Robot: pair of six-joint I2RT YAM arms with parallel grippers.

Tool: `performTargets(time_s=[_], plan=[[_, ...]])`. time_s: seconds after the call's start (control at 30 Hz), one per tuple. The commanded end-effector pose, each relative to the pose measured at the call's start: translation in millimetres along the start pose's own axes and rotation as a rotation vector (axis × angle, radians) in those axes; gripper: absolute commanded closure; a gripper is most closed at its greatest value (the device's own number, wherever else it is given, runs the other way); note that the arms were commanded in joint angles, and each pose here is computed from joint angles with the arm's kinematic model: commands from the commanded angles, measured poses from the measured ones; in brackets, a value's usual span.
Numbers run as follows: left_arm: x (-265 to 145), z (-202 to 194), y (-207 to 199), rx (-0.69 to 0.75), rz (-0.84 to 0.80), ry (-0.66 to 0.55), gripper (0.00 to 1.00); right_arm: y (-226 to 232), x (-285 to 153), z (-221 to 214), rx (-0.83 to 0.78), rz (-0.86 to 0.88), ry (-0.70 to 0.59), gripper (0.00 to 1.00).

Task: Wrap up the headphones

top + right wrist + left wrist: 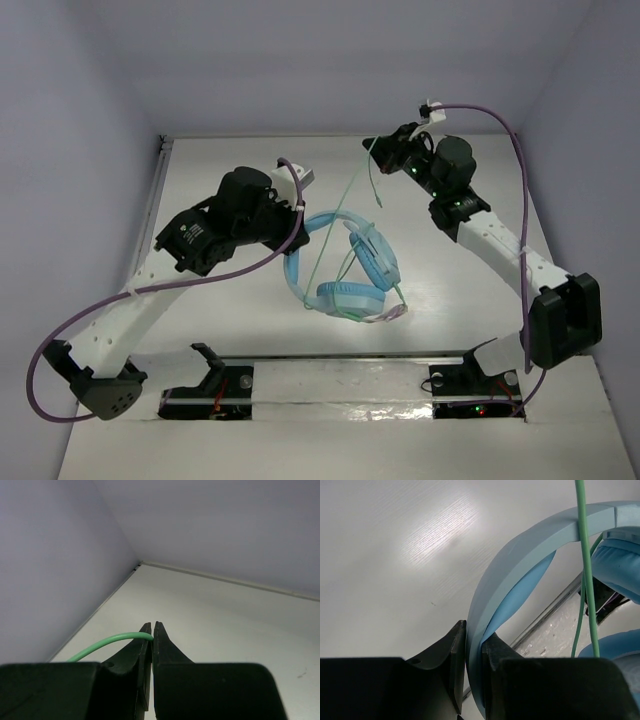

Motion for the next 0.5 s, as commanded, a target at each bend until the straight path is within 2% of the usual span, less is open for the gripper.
performTargets(time_s=[0.0,0.13,0.23,0.47], plan=[[-18,16,-13,0.002,-0.079,-0.118,1.00,-16,-11,15,-0.042,-0.108,-0.018,1.00],[-24,21,-14,-0.002,-0.090,-0.159,1.00,-17,-30,7,-0.022,-0.134,-0.020,1.00],[-32,36,-15,-0.026,-0.124,-0.225,1.00,-9,-39,-12,0.010,-0.082,0.033,1.00],[-46,82,-19,-0.086,-0.162,-0.392,1.00,29,-52,-65,0.111,0.170,0.169,1.00]])
Point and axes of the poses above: each gripper's point midway between its finger pads, its own x axis out along the fingers, its own y axis along the line the jaws close on, z = x × y, the point moved 6 cm from there along -x, back along the fingers, and after that the axes turned 15 degrees about -x, right-handed, at the moved point
